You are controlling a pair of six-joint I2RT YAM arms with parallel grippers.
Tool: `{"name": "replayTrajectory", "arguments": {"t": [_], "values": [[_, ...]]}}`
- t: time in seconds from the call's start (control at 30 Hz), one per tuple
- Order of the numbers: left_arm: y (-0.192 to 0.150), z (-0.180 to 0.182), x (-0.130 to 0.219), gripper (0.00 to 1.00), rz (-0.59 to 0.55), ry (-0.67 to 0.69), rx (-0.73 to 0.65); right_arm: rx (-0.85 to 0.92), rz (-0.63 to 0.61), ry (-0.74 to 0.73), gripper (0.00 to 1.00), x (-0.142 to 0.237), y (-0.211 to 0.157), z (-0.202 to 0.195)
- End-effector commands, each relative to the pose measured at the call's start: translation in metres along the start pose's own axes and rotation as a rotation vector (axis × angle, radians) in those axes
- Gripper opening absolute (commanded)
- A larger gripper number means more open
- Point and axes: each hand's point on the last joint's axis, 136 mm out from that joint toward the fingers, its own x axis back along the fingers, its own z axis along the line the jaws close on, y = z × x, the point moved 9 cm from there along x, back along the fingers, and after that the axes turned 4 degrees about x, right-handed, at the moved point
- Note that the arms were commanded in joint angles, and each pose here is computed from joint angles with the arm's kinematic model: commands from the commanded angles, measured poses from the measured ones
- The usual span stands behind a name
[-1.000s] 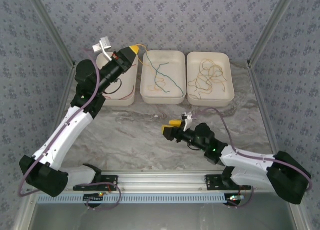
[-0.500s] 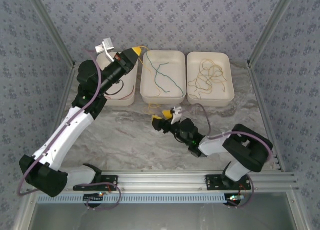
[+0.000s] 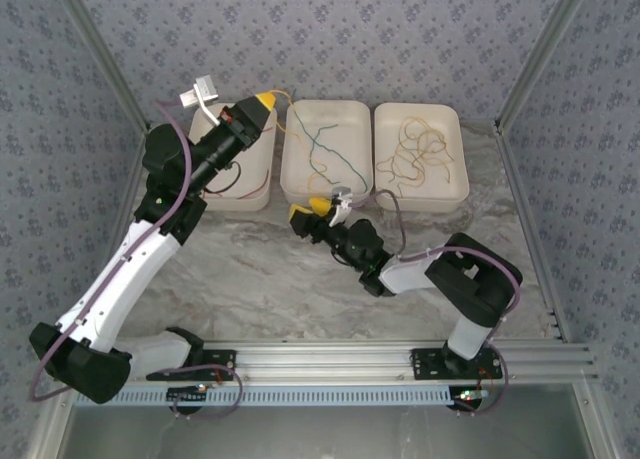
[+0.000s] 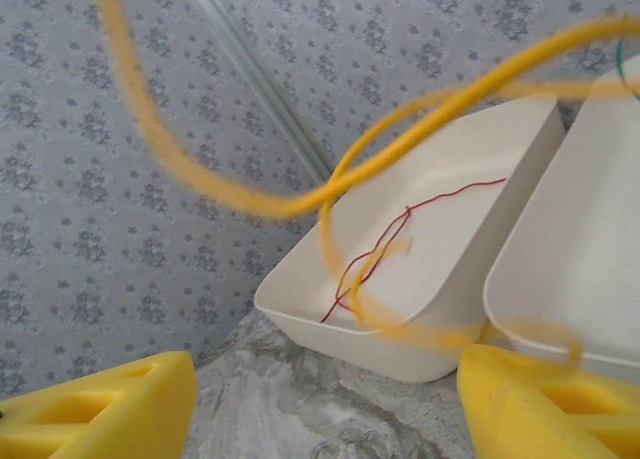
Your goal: Untangle the cables
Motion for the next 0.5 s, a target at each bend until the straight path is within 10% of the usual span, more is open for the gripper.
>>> {"name": "replayTrajectory", "arguments": {"t": [0.0, 0.27, 0.47], "values": [[0.005, -0.017, 0.007, 0.0, -0.025, -0.045, -0.027, -0.038, -0.071, 0.006, 0.72, -0.009, 0.016, -0.001], [0.005, -0.019, 0.01, 0.0, -0.029, -0.042, -0.025, -0.063, -0.088, -0.01, 0.64, -0.017, 0.018, -0.005], [0.011, -0.027, 0.012, 0.0, -0.042, -0.025, -0.062, -0.114, -0.047, 0.006, 0.0, -0.017, 0.023, -0.013]]}}
